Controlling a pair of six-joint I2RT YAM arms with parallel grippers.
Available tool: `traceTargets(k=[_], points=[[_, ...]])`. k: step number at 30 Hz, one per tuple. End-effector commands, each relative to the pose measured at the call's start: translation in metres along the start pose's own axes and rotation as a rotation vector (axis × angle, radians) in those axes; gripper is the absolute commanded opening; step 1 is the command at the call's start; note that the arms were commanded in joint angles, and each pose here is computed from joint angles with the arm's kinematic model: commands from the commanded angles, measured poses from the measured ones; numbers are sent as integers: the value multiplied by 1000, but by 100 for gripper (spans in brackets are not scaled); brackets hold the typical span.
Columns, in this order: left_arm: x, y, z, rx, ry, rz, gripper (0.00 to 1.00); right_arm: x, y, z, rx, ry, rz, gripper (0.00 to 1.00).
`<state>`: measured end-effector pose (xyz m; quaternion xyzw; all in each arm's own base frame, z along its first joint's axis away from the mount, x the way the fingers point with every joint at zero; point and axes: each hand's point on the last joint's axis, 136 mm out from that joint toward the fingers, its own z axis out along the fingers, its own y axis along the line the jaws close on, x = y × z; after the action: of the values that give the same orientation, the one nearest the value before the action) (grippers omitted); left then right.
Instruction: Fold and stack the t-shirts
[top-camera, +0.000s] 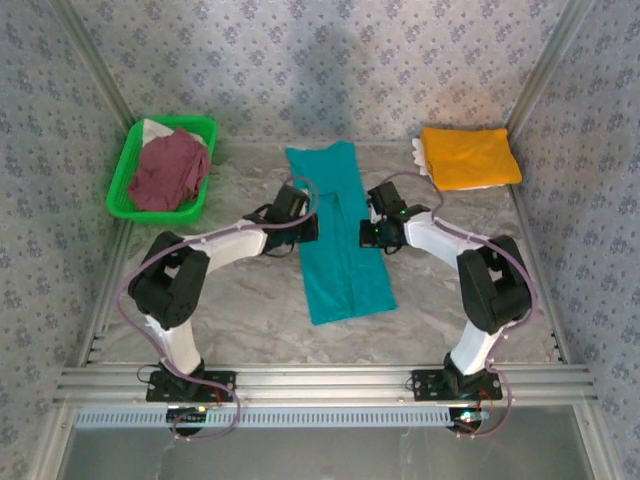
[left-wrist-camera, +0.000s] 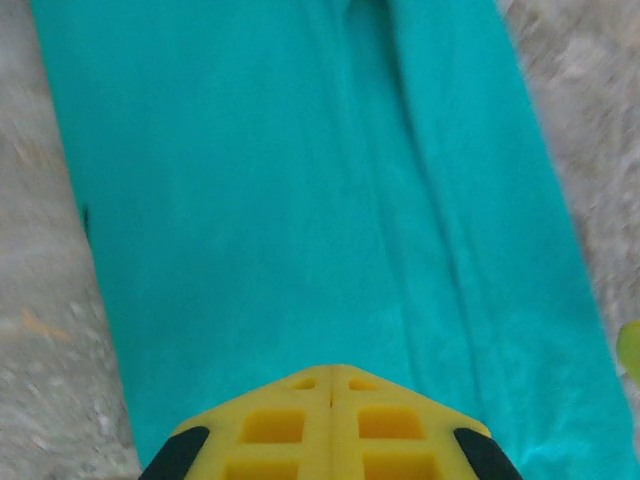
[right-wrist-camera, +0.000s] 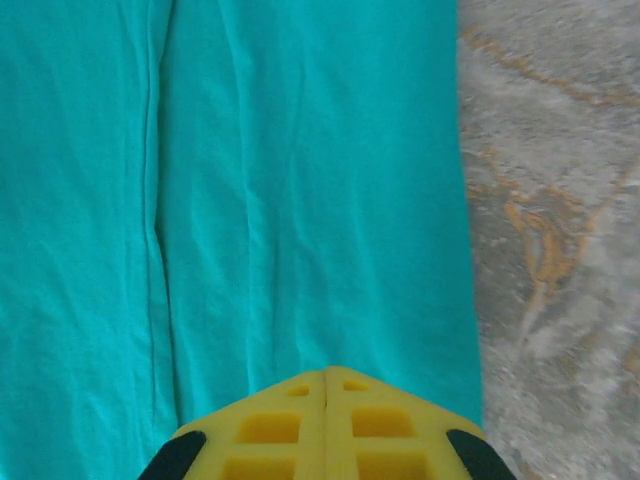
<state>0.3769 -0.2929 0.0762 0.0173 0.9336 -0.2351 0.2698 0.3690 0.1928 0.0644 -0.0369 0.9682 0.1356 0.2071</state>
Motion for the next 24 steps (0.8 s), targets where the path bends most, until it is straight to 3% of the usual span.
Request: traceTargets(k=[1,13,20,24], points=[[-7,13,13,-23,-28,-79,0,-2,0,16,23,31,-26,2],[-10,74,46,-194,33,-93,0,0,13,66,2,101,32,2],[-38,97,55,-238,34,-64,0,-3,22,90,-16,142,127,4],[-50,93,48,-224,25,-60,0,-12,25,84,-12,127,158,13]])
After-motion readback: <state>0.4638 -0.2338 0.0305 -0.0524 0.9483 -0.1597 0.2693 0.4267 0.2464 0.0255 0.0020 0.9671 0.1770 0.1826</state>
